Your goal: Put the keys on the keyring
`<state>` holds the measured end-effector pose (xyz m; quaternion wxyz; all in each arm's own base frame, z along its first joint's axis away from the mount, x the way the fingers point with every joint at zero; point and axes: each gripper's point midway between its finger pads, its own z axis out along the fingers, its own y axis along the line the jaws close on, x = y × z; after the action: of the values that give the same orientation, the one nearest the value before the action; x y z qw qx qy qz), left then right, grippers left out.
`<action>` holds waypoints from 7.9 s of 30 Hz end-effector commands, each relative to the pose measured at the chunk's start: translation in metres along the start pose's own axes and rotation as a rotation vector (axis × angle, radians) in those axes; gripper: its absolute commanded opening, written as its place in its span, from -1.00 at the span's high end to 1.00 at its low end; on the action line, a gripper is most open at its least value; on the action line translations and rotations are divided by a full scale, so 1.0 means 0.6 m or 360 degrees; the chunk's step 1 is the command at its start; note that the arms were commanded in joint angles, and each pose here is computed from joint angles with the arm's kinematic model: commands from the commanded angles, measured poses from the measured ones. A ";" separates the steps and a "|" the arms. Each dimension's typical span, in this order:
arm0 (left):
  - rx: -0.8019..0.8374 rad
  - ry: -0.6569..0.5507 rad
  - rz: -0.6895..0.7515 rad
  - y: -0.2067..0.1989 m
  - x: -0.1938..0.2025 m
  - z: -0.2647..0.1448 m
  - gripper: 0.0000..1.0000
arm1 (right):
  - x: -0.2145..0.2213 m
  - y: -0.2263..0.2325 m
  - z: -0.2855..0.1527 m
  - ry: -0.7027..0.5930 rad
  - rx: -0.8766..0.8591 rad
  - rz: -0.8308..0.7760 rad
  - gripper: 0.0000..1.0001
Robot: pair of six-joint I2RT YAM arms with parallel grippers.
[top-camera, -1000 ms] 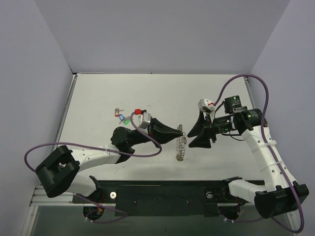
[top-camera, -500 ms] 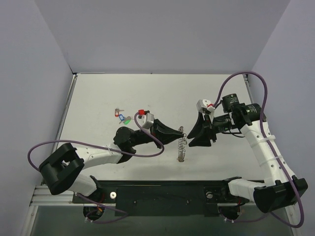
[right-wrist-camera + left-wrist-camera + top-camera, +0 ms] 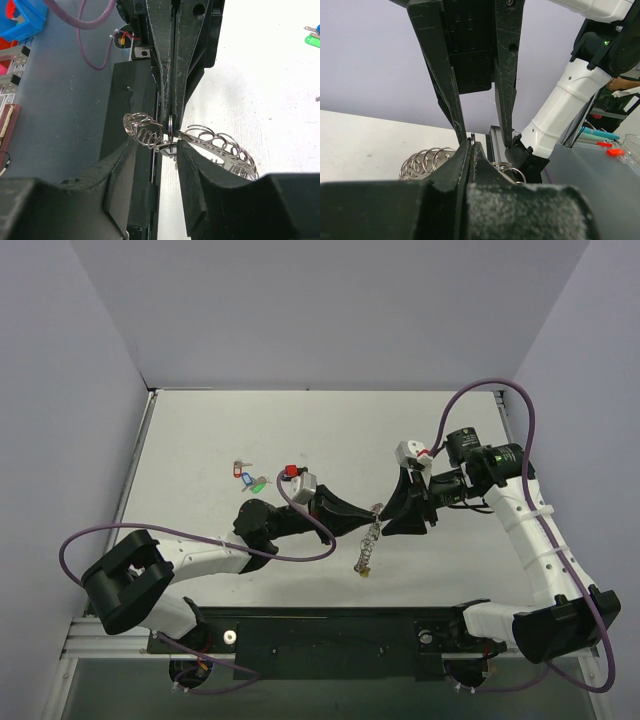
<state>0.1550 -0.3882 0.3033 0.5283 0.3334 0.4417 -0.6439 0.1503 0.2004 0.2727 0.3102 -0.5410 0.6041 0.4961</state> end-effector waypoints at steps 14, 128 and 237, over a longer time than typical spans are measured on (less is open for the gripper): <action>0.0162 -0.0338 0.0185 -0.047 -0.095 0.020 1.00 | -0.018 0.010 0.001 -0.0043 -0.0046 -0.0057 0.56; 0.0341 0.0609 0.0131 -0.016 0.064 0.100 1.00 | 0.059 0.001 -0.065 0.0400 0.0371 0.0156 1.00; -0.0089 -0.0636 -0.0059 -0.021 -0.164 0.029 1.00 | -0.020 -0.037 -0.033 -0.0352 0.0272 0.0633 0.49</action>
<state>0.1856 -0.3945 0.3105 0.5388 0.1904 0.5068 -0.6455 0.1830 0.1844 0.2687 0.3074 -0.2988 0.7249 0.5392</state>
